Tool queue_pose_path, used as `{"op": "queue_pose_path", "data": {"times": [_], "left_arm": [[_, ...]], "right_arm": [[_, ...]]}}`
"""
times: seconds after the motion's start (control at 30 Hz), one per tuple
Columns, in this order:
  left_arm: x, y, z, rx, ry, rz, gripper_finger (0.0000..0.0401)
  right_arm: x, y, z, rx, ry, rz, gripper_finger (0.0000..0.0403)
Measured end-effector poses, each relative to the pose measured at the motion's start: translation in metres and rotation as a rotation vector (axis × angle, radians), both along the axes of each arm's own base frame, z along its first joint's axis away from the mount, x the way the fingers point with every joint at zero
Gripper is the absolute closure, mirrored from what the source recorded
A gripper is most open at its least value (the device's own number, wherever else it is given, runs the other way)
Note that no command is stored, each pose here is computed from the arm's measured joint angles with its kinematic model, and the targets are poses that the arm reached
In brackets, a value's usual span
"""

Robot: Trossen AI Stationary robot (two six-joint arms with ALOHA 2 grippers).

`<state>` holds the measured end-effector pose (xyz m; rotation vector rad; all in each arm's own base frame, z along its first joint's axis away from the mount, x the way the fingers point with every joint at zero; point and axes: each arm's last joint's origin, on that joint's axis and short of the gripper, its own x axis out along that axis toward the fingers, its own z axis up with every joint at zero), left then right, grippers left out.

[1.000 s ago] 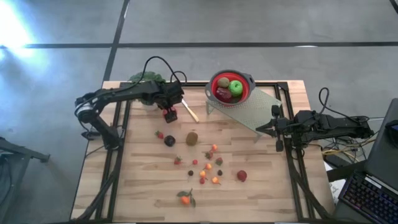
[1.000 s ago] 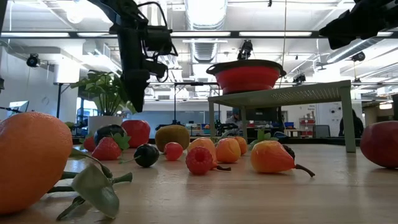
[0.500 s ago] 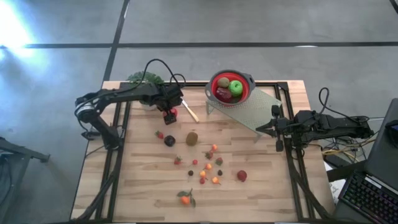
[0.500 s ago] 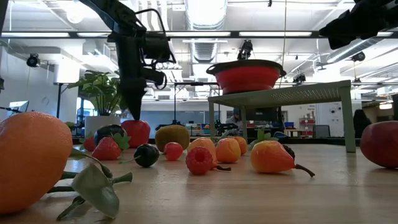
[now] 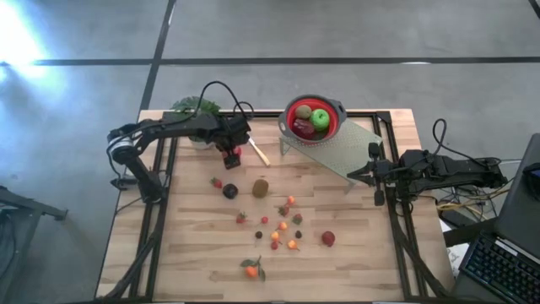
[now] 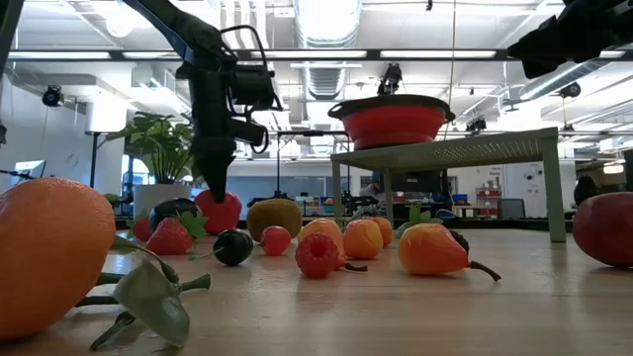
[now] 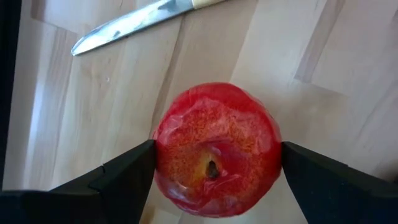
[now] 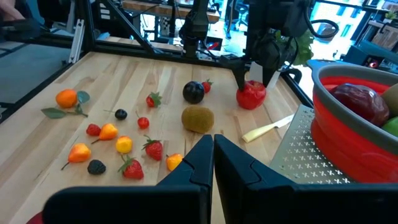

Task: Pick & Place Fruit
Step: Put the red apple into the red gray colander on the shelf

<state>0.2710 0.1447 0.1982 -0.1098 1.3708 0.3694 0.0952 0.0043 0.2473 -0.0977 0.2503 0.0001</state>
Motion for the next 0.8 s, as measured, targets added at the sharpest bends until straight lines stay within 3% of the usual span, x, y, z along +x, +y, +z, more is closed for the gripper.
{"op": "queue_pose_path", "data": {"times": [0.8], "left_arm": [[-0.0003, 0.0006, -0.0011, 0.024, 0.007, 0.045, 0.0061]], "right_arm": [[0.0000, 0.0000, 0.0000, -0.002, 0.000, 0.000, 0.0394]]}}
